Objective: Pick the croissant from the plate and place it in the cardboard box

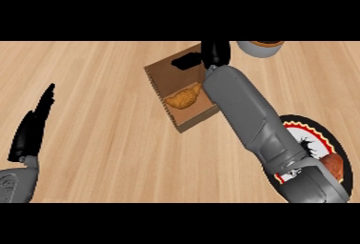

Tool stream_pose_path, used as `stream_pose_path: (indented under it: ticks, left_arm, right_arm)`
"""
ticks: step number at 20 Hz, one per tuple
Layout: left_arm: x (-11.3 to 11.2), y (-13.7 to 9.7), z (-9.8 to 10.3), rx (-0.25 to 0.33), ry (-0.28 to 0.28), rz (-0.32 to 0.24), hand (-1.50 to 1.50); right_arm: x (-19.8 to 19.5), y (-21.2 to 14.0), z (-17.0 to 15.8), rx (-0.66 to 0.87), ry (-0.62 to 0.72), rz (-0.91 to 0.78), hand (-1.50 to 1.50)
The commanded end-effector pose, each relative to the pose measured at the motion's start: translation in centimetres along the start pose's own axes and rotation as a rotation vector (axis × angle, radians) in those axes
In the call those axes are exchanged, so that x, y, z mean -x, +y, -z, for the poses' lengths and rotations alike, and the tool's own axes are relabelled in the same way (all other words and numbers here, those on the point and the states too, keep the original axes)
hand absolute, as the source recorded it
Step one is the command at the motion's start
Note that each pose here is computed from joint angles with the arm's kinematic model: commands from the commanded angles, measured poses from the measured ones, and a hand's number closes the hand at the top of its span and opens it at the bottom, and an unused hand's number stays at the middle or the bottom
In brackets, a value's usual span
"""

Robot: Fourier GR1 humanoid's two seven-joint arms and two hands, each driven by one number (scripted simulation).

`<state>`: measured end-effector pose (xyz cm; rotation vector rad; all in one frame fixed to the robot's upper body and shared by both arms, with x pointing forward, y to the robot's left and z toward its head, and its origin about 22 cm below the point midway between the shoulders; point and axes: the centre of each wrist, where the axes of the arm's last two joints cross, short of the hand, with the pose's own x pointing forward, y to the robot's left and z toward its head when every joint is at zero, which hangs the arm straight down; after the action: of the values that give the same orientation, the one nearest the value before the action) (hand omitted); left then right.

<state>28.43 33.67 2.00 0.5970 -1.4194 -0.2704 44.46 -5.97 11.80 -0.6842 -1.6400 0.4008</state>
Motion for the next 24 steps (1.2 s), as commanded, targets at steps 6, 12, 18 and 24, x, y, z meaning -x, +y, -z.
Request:
stream_pose_path:
  ticks: [6, 12, 18, 24]
  left_arm:
    - [0.4, -0.2, -0.5, -0.039, 0.059, -0.005, 0.00]
    - [2.3, 2.1, -1.7, -0.057, 0.074, 0.015, 0.00]
    - [1.5, 1.9, -1.6, -0.086, 0.079, -0.010, 0.00]
    - [2.3, 2.4, -3.1, -0.077, 0.088, 0.005, 0.00]
  right_arm:
    - [0.9, -1.9, 0.7, 0.127, -0.057, 0.264, -1.50]
    - [6.4, -5.5, 0.5, 0.166, -0.037, 0.326, -1.50]
    - [10.3, -12.9, 0.1, 0.193, 0.003, 0.290, -1.50]
    - [15.4, -19.9, -3.8, 0.159, -0.008, 0.243, -1.50]
